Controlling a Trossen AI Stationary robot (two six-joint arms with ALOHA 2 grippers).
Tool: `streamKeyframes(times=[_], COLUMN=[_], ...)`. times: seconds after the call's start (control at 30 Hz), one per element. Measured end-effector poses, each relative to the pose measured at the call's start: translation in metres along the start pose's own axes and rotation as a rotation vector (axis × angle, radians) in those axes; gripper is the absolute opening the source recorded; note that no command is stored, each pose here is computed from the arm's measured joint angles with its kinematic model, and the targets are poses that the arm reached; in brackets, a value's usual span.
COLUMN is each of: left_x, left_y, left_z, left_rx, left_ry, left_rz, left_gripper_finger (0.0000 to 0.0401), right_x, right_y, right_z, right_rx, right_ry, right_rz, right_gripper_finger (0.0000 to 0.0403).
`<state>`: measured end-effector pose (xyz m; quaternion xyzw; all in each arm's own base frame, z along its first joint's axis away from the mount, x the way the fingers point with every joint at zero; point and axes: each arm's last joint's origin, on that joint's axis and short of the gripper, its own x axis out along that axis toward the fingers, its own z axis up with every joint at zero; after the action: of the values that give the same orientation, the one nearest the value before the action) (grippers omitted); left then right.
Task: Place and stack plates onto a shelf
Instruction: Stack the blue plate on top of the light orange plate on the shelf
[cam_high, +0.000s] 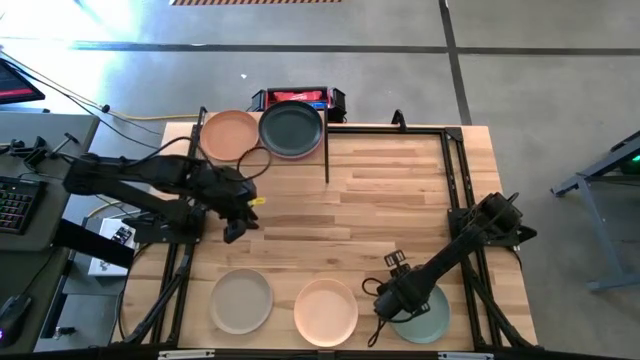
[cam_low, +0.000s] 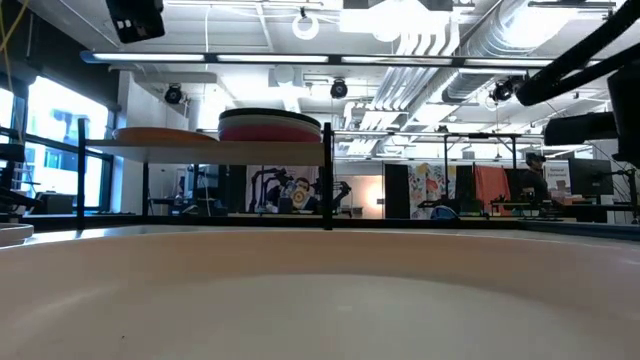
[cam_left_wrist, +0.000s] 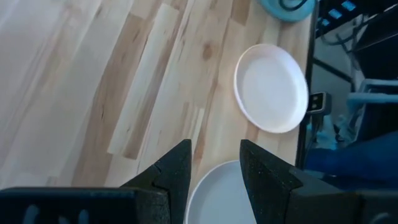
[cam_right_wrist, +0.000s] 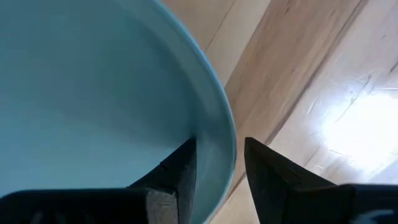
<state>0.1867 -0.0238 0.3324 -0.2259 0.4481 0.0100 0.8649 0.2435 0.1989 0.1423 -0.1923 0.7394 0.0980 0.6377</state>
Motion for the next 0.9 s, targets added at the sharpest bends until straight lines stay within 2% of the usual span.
streamKeyframes(times=[0.23,0.4,0.47,0.6,0.9], left_x=[0.022,0.033,0.036,0.04,0.043], left_y=[0.0,0.0,0.0,0.001,0.001], left_z=[0.006,0.008,0.008,0.009,0.009], left_rx=[-0.008,-0.004,-0.005,-0.008,-0.009], left_ry=[0.07,0.108,0.118,0.133,0.144], left_rz=[0.039,0.058,0.064,0.072,0.078], left_gripper_finger=[0.0124,0.0124,0.0124,0.0124,0.0124], right_x=[0.003,0.003,0.002,0.002,-0.012], right_y=[0.0,0.0,0.0,-0.002,-0.012], right_z=[-0.001,-0.001,-0.001,-0.002,-0.008], right_rx=[0.001,0.005,0.016,0.083,0.273], right_ry=[0.0,0.011,0.014,0.029,0.026], right_rz=[0.019,0.049,0.06,0.066,0.095], right_gripper_finger=[0.0098,0.0025,0.0008,0.0014,0.0001])
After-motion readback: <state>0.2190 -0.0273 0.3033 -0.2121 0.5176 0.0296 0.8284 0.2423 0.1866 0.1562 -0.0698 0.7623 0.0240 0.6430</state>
